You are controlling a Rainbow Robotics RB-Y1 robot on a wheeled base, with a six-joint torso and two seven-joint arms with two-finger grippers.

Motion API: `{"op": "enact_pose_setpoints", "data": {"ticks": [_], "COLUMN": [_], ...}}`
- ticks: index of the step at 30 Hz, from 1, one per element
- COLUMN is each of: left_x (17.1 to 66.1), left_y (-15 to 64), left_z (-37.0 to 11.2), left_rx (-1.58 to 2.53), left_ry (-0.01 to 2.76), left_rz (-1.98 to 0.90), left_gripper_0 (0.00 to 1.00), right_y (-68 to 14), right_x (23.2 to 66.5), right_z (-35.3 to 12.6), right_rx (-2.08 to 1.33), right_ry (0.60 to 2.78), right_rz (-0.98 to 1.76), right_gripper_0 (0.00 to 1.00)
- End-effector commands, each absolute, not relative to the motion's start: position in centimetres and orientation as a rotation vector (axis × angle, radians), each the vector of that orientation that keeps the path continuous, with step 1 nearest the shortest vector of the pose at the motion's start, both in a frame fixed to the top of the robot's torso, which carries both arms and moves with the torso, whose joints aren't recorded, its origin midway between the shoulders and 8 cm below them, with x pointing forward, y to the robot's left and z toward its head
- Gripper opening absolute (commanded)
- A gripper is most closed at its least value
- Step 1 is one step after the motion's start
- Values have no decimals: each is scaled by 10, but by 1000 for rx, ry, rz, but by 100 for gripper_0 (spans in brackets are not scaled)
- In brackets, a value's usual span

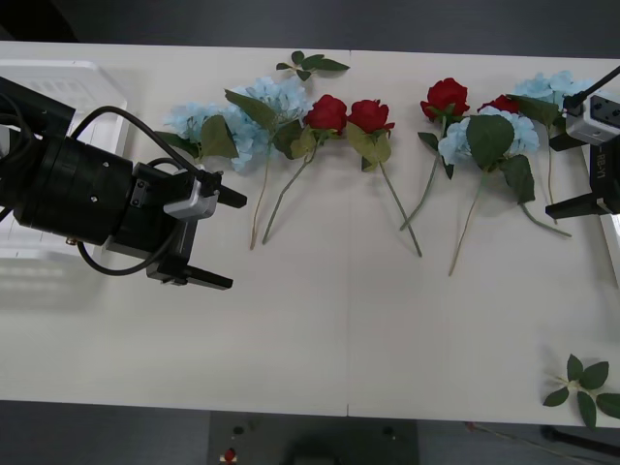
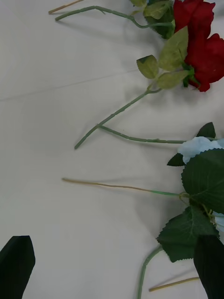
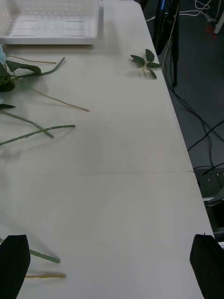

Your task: Put the red flowers into the right box and the blue flowers into the left box

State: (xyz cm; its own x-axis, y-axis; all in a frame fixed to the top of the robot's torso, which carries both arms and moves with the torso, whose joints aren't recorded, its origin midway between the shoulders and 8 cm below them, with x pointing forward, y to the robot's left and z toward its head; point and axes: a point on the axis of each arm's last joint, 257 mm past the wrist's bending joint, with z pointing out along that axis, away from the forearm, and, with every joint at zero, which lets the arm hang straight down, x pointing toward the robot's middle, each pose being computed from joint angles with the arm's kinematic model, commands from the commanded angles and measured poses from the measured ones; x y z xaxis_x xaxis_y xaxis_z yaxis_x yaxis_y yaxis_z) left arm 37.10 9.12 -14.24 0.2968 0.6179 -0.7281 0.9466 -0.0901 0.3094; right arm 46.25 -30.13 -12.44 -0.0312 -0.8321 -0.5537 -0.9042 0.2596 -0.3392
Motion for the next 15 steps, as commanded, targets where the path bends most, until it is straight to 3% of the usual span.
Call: {"op": "enact_pose_setpoints", "data": {"ticks": [1, 4, 5, 7, 15], "left_x": [347, 341, 340, 347, 387], "left_y": [91, 86, 82, 86, 114], "left_z": [-182, -187, -184, -175, -140], "left_rx": [1794, 1746, 1733, 1749, 1650], "left_ry": [1484, 1503, 1497, 1482, 1489], "left_rz": [-657, -745, -774, -746, -604], "left_gripper_0": [100, 100, 100, 100, 100], "right_y": [-293, -293, -283, -280, -278], "right_x": [465, 465, 447, 447, 467], "right_z": [-117, -117, -165, -166, -105], "right_rx": [-1572, -1572, -1558, -1544, -1482], "right_ry": [1832, 1832, 1899, 1894, 1772], "right_rz": [133, 133, 261, 271, 221], "right_gripper_0": [100, 100, 100, 100, 100]}}
